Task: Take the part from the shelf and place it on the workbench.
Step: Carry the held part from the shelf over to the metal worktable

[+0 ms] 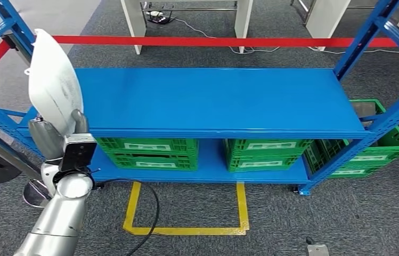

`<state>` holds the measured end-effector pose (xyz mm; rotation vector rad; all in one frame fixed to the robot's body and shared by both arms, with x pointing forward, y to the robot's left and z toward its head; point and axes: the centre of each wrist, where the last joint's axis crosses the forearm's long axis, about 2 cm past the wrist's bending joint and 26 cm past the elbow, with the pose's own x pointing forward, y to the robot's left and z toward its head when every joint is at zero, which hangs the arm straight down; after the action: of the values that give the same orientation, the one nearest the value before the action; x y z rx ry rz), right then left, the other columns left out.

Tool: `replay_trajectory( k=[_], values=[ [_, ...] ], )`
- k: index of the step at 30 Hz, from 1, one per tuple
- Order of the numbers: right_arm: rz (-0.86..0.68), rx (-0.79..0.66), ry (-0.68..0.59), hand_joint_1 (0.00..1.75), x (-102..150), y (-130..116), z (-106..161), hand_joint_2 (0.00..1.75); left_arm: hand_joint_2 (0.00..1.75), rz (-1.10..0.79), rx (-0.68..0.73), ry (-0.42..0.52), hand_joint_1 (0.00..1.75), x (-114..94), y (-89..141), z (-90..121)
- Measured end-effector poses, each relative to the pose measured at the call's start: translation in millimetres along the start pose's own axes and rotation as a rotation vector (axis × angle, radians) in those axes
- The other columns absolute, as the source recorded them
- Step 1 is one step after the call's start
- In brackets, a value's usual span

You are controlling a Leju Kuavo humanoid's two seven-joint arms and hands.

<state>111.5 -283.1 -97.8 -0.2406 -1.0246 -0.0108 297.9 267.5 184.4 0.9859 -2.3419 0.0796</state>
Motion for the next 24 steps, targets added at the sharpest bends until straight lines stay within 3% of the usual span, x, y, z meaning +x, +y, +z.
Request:
replay_trajectory(
  k=[24],
  values=[
    [0.007, 0.003, 0.007, 0.00, -2, 2, 3, 1.75, 1.75, -0.048, 0.002, 0.022, 1.75, -6, 15, 4]
  ],
)
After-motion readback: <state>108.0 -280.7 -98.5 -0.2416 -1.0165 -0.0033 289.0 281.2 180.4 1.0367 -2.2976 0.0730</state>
